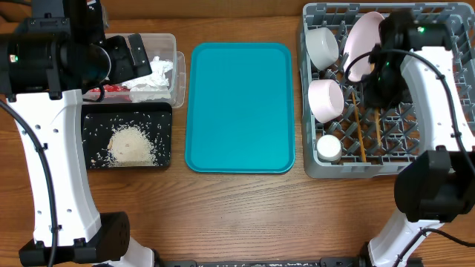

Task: Sort waste into correct bins and load items into the dishwasher
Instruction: 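Place the second chopstick in the rack beside the first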

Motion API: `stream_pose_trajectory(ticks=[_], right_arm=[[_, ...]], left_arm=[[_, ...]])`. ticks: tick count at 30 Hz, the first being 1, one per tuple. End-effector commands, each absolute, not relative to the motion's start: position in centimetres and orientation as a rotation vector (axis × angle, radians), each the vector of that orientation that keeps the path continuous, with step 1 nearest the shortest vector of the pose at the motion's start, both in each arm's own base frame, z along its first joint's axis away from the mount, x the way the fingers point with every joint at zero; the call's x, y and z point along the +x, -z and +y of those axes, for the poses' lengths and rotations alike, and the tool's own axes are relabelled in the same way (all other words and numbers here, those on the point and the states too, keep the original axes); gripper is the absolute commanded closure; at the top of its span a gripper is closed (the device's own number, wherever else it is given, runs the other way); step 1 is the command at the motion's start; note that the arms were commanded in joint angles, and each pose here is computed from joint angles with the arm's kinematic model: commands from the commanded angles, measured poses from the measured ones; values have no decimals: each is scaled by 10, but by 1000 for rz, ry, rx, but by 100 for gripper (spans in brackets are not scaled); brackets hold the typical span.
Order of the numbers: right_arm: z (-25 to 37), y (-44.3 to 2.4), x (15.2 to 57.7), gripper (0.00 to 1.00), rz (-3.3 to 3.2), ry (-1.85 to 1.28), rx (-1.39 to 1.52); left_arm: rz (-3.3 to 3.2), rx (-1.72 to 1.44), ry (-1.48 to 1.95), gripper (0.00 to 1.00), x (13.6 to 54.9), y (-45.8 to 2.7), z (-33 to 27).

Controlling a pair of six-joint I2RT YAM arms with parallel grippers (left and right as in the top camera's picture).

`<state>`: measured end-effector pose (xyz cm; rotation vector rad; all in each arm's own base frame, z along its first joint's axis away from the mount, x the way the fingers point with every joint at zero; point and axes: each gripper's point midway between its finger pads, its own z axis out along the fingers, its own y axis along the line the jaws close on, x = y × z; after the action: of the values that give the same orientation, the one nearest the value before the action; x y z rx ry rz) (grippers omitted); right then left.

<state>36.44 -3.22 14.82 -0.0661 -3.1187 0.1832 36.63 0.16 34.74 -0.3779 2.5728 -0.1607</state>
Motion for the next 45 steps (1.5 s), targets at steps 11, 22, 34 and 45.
stream_pose_trajectory(ticks=[11,22,34,45], right_arm=[[-31,-146,359,51,-3105,-165,-87],[9,-243,379,51,-3336,75,-81],[78,-401,323,0,-3749,538,-47],[73,-429,294,0,-3834,594,-64]], left_arm=[[2574,-358,145,0,367,-347,4],[2574,-359,144,0,367,-347,4],[2574,-358,145,0,367,-347,4],[2574,-358,145,0,367,-347,4]])
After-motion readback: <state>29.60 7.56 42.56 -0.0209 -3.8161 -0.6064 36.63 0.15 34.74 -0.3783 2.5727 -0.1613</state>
